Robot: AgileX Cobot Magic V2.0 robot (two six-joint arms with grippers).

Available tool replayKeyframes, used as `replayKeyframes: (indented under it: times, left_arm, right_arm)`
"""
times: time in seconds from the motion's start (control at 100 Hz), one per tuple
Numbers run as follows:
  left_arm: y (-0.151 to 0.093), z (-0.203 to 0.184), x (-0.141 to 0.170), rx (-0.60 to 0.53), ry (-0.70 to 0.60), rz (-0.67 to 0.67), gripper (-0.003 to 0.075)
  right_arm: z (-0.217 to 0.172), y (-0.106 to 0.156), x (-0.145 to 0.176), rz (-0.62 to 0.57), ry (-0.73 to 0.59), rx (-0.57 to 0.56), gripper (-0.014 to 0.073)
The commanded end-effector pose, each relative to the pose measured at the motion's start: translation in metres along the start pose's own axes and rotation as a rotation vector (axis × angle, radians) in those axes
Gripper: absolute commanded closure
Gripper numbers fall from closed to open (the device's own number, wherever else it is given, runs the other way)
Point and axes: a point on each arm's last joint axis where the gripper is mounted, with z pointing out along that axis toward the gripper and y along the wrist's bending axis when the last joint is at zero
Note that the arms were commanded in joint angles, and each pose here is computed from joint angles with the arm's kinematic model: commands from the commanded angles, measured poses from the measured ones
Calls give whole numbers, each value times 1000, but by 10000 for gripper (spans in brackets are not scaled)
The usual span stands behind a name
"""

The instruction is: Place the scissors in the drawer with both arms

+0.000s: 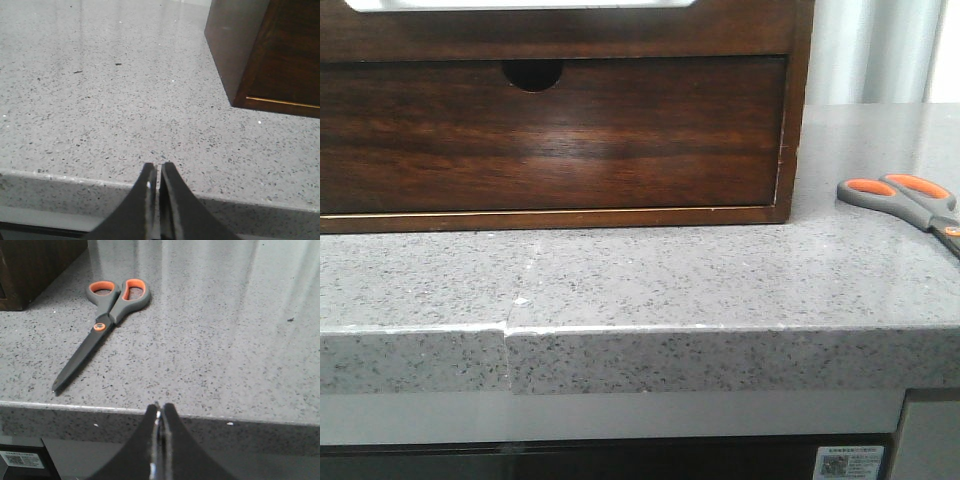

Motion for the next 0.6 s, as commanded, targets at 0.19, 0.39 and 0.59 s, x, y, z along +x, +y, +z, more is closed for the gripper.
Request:
replayKeyframes:
  times: [0.19, 0.39, 0.59]
  left_arm:
    - [0, 0, -1, 11, -86, 25, 742]
    - [1, 0, -2, -3, -97, 76, 742]
    - [0, 0, -5, 3, -133, 78, 742]
  right_arm:
    - [2, 0, 7, -20, -17, 4, 657]
    - [2, 0, 7, -20, -22, 4, 657]
    - [2, 1, -4, -6, -144, -2, 657]
